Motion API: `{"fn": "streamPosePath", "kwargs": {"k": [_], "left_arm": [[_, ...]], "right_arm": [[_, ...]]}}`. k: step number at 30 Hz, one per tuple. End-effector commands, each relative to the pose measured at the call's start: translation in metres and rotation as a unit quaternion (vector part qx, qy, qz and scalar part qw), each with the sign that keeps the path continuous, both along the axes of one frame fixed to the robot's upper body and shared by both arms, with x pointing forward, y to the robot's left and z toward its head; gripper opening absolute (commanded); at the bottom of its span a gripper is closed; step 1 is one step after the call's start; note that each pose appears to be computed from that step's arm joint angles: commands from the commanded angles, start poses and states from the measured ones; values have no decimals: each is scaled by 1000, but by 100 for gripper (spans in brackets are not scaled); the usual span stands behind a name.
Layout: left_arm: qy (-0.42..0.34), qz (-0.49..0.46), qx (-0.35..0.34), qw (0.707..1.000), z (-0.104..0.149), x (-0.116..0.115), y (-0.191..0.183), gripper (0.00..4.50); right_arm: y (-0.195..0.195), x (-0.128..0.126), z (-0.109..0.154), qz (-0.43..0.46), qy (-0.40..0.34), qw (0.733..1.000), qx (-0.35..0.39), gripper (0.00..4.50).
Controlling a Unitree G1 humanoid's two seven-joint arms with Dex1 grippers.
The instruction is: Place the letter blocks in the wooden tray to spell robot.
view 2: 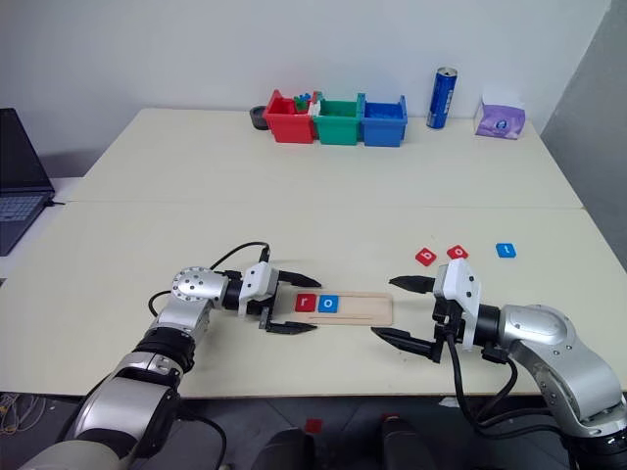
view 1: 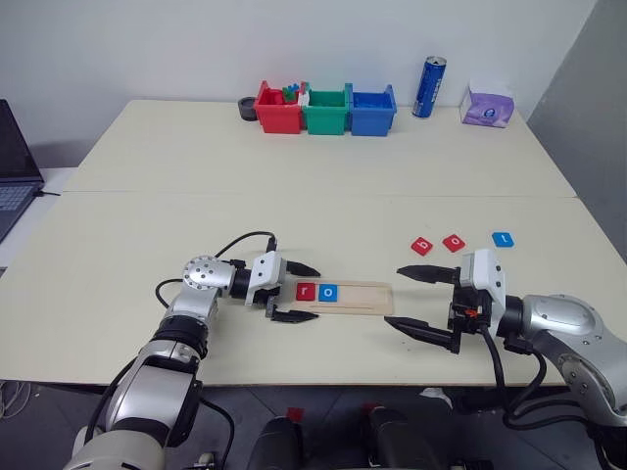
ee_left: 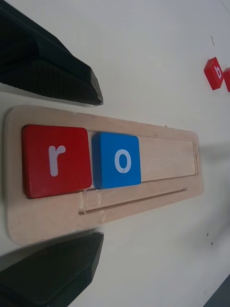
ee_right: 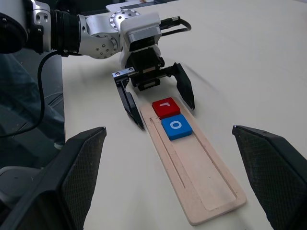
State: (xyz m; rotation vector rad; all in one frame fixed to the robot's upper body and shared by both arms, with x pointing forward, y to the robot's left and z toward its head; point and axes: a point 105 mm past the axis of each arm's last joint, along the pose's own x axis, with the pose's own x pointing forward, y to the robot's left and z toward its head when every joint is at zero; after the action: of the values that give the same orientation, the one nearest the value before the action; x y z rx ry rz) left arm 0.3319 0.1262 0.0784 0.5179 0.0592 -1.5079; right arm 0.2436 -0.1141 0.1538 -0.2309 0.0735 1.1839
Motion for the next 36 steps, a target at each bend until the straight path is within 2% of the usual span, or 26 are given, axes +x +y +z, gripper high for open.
{"fn": "streamPosePath", "kwargs": {"k": [1, 9, 14, 17, 21, 26, 28, 36], "left_arm": [[-26, -2, -2, 1000, 22, 6, 5, 446], [-28, 13, 8, 999, 67, 15, 23, 446], [-14, 49, -49, 997, 104, 19, 14, 446], [-27, 87, -121, 989, 118, 20, -11, 446], [2, 97, -153, 984, 101, -3, -39, 446], [13, 97, -141, 985, 81, -23, -59, 446], [12, 96, -136, 986, 76, -27, -63, 446], [6, 127, -143, 982, 72, -19, -62, 446]], "right_arm": [[3, -2, 7, 4, -15, 1000, 9, 450], [2, -1, 7, -7, -17, 1000, 16, 450], [-3, 4, 8, -34, -17, 999, 27, 450], [-18, 29, 8, -122, -26, 992, 35, 450], [-47, 62, -2, -260, -51, 964, 6, 450], [-62, 79, -13, -336, -45, 941, 7, 450], [-64, 85, -18, -348, -43, 936, 8, 450], [-65, 107, -29, -346, -27, 937, 23, 450]]}}
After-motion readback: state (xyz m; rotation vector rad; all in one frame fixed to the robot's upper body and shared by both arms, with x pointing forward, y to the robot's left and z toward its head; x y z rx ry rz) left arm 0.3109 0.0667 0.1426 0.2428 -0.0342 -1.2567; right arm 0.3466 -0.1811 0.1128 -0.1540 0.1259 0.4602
